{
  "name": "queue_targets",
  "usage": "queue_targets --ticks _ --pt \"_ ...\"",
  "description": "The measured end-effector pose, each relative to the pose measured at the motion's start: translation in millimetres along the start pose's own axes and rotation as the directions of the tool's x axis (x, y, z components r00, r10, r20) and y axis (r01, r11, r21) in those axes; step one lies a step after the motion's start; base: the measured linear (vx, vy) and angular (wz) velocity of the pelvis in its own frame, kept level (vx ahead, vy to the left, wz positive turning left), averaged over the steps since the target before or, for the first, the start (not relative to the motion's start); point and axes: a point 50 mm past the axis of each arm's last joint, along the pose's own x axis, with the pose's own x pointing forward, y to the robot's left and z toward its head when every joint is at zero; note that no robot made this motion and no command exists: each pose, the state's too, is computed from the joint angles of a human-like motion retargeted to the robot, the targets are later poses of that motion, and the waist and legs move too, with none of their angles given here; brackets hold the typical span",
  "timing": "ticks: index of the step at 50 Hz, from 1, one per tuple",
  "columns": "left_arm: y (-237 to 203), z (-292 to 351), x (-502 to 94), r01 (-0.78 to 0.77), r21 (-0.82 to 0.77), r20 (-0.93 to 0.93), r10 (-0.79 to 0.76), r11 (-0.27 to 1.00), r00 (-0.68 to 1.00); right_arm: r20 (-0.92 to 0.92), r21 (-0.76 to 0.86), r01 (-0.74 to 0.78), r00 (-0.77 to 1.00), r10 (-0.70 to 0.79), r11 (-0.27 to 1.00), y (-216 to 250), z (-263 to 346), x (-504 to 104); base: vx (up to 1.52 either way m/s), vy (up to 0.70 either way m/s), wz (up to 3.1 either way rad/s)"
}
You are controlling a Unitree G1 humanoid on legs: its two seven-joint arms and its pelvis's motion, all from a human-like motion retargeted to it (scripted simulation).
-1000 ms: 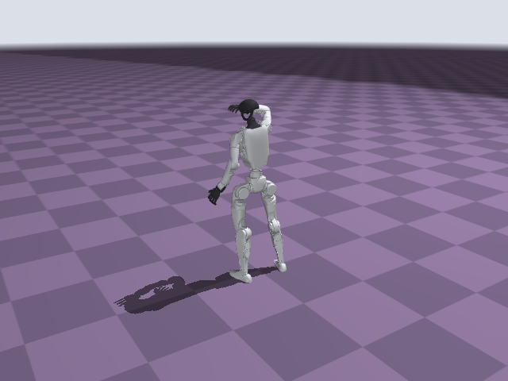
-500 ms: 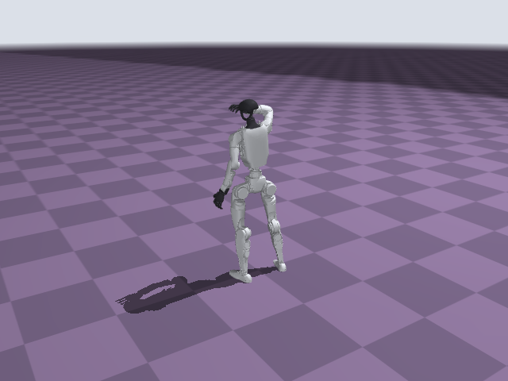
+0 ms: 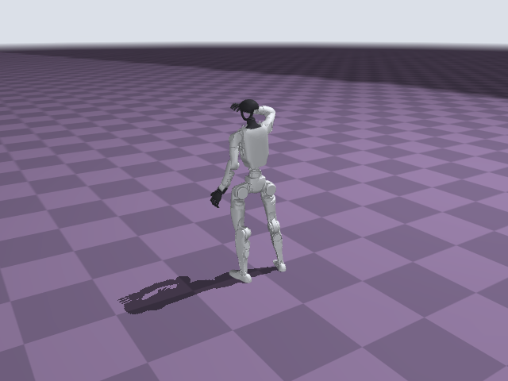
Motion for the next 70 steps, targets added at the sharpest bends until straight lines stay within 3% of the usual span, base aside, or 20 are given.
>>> queue_targets --ticks 7,15,22,31,40,53,62,70 --pt "-9.7 14.5 4.7 0.018 -0.025 0.043 -0.017 1.000 0.999 0.084 0.098 -0.034 0.996 0.026 0.995 13.8 4.5 18.7 0.00 0.00 0.00" --pt "-21.0 39.5 5.5 0.035 -0.092 0.161 -0.020 0.995 0.987 -0.074 0.104 0.026 0.997 -0.018 0.994 0.2 -1.7 -19.1 0.00 0.00 0.00" --pt "-26.5 30.6 2.1 0.070 -0.033 0.139 -0.065 0.997 0.988 -0.134 0.065 0.044 0.990 -0.035 0.997 -4.9 -4.3 -31.7 0.00 0.00 -0.08" --pt "-29.9 21.7 1.0 0.120 0.056 0.096 -0.125 0.991 0.988 -0.046 0.063 0.026 0.999 -0.023 0.998 0.2 -2.5 -11.7 0.00 0.00 -0.02" --pt "-31.9 33.3 3.9 0.110 0.024 0.129 -0.112 0.994 0.985 0.066 0.086 -0.010 0.998 0.004 0.996 11.4 0.7 16.7 0.00 0.00 0.02" --pt "-14.2 22.7 -0.5 0.049 0.010 0.129 -0.050 0.999 0.990 -0.169 -0.013 -0.010 0.986 0.007 1.000 -12.3 -4.0 -35.6 0.00 0.00 0.06" --pt "3.5 -7.3 -1.9 0.005 0.071 -0.024 -0.004 0.997 1.000 0.033 0.008 0.002 0.999 -0.002 1.000 3.5 0.5 9.2 0.00 0.00 0.00" --pt "-7.8 7.2 1.5 -0.009 -0.024 0.042 0.010 1.000 0.999 0.077 0.114 -0.006 0.997 -0.003 0.994 11.0 8.0 12.1 0.00 0.00 0.00"
